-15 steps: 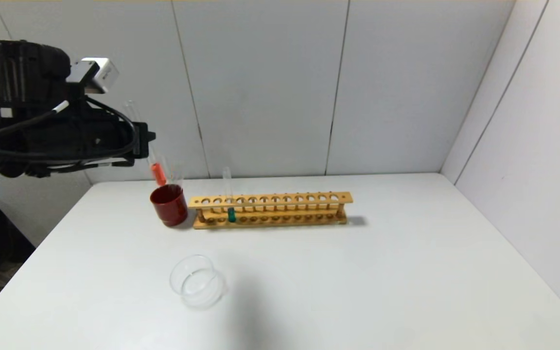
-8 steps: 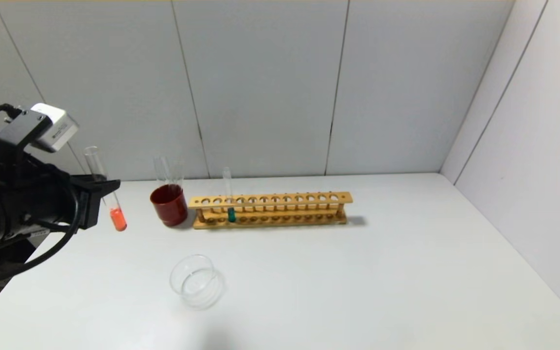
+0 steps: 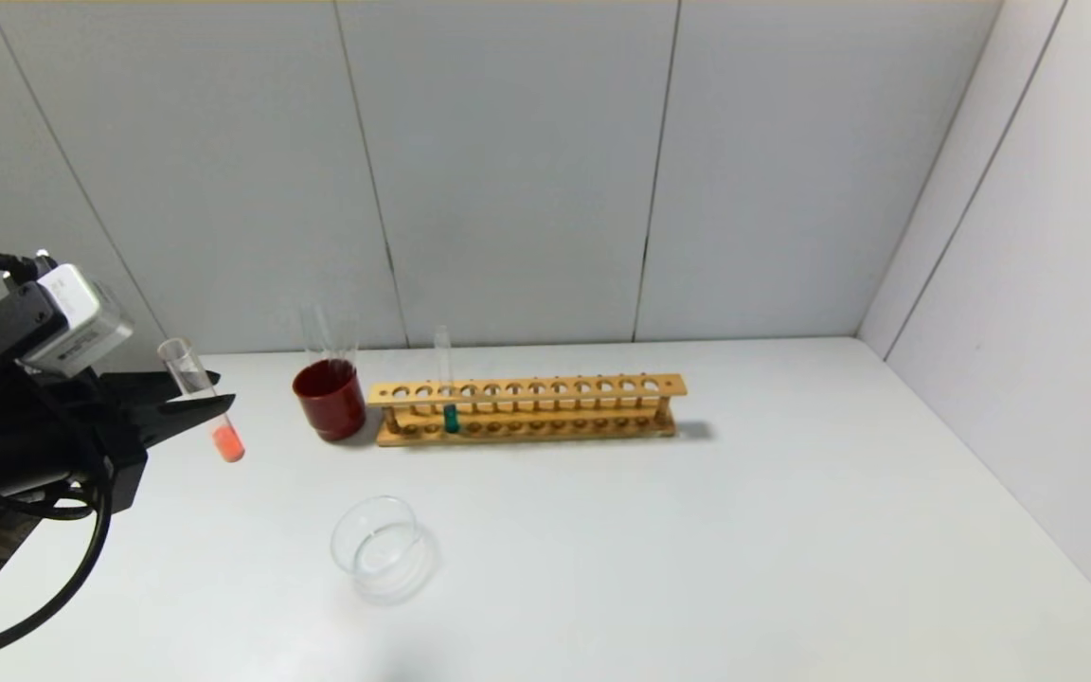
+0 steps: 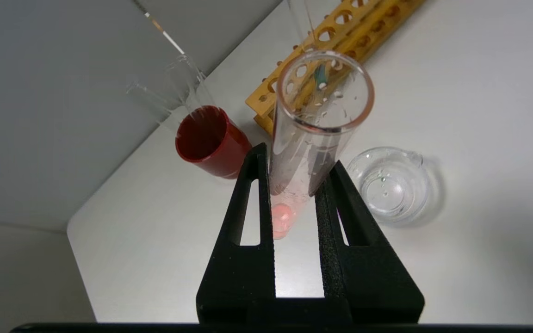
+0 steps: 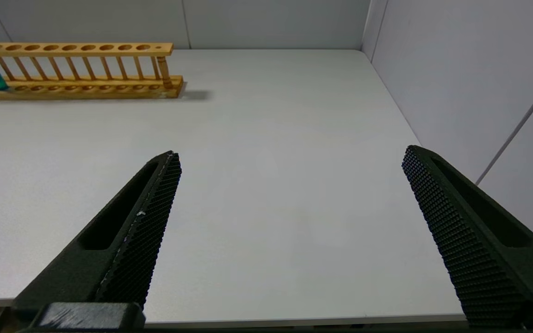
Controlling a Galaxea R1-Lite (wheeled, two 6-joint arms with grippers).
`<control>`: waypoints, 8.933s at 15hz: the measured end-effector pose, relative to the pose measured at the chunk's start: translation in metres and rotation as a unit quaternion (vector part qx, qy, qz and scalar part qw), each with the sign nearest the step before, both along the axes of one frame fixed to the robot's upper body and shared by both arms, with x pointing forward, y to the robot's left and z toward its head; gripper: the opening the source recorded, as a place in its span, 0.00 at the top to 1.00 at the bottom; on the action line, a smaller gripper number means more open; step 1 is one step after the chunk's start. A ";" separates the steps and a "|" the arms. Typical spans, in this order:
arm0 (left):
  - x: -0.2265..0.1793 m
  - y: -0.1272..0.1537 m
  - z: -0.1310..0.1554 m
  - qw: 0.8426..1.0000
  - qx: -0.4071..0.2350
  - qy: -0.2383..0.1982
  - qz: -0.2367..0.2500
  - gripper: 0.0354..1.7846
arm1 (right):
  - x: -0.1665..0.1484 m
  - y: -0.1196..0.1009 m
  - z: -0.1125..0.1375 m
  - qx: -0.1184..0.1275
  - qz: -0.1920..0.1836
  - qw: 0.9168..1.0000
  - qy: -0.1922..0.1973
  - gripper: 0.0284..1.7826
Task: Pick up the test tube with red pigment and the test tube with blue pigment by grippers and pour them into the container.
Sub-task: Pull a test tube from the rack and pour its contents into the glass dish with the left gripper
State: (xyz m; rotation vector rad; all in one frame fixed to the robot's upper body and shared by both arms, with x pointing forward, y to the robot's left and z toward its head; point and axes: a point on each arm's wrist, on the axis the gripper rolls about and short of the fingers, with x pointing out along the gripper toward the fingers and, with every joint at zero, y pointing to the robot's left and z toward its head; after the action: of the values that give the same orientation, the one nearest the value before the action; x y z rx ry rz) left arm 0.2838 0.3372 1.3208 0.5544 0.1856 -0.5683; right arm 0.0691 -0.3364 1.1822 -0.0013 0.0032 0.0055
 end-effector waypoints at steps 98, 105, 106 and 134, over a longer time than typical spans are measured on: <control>0.122 -0.078 -0.112 0.600 0.684 -0.188 -0.371 0.84 | 0.000 0.000 0.000 0.000 0.001 1.000 0.000 0.02; 0.122 -0.081 -0.114 0.587 0.695 -0.183 -0.373 0.84 | 0.000 0.000 0.000 0.000 0.001 1.000 0.000 0.02; 0.122 -0.081 -0.113 0.580 0.699 -0.187 -0.375 0.84 | 0.000 0.000 0.000 0.000 0.001 1.000 0.000 0.02; 0.109 -0.084 -0.101 0.525 0.748 -0.224 -0.338 0.84 | 0.000 0.000 0.000 0.000 0.001 1.000 0.000 0.02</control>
State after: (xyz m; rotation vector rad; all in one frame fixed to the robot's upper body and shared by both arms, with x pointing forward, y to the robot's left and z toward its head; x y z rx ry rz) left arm 0.3927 0.2536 1.2195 2.5649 -0.1189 -0.9118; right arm 0.0691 -0.3365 1.1822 -0.0013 0.0032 0.0070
